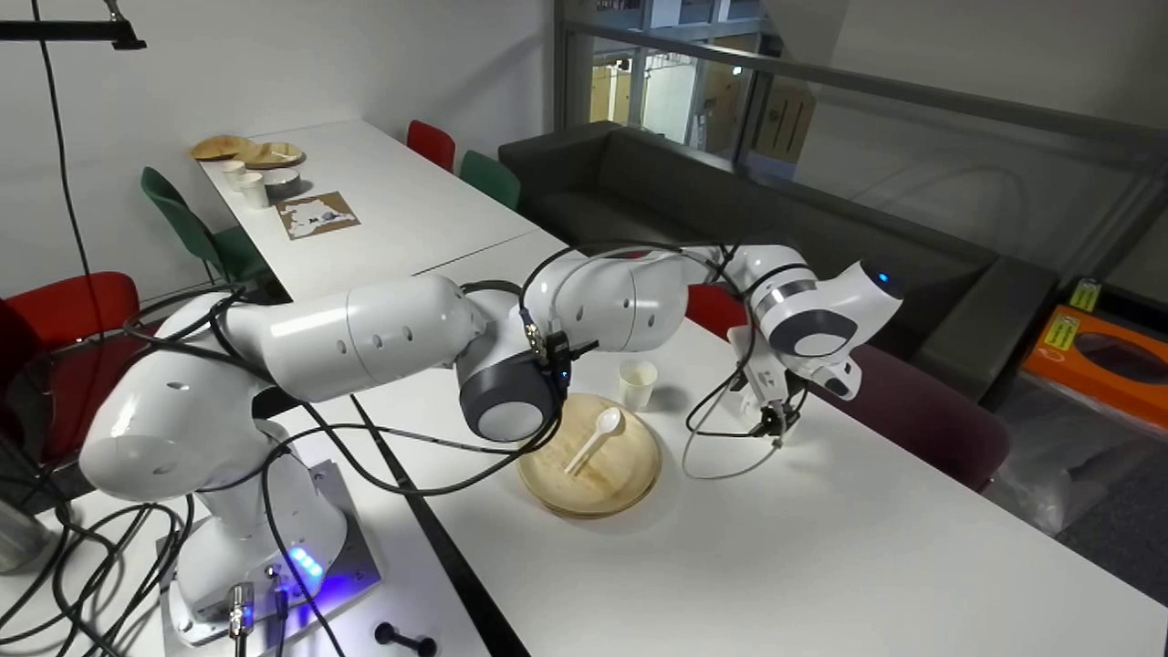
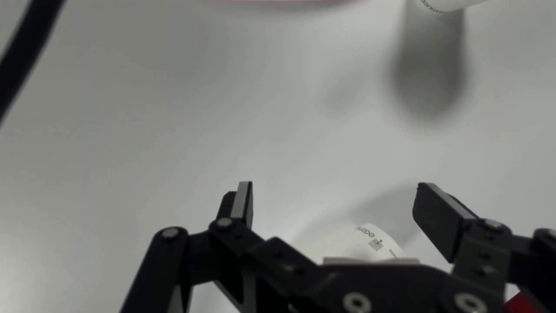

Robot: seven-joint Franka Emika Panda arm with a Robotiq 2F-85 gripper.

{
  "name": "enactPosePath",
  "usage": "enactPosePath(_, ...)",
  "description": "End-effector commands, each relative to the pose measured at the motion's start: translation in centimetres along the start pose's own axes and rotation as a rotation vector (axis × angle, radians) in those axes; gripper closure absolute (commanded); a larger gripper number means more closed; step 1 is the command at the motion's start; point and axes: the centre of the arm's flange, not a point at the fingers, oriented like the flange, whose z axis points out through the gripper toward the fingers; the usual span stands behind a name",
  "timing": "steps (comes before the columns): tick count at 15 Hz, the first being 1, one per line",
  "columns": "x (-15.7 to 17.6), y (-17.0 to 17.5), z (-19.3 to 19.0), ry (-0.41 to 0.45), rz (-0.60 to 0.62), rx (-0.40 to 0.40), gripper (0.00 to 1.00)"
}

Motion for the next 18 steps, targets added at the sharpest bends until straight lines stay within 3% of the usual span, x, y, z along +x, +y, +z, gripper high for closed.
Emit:
enactPosePath(1,5.2,0.7,-2.5,-0.002,-0.020,0.021,0.00)
enactPosePath(4,6.7,1.3,-4.0,0.179,0.093,0.032,0.00)
enactPosePath(5,1.2,1.0,-1.3,0.117,0.048,0.003,0.00)
enactPosePath(7,1.5,1.3,-2.0,0.160,0.073,0.006,0.00)
enactPosePath(12,1.5,1.5,-2.1,0.162,0.079,0.007,0.00)
enactPosePath(13,2.1,1.3,-2.2,0.214,0.085,0.008,0.00)
enactPosePath(18,7.3,1.0,-3.5,0.231,0.106,0.046,0.00)
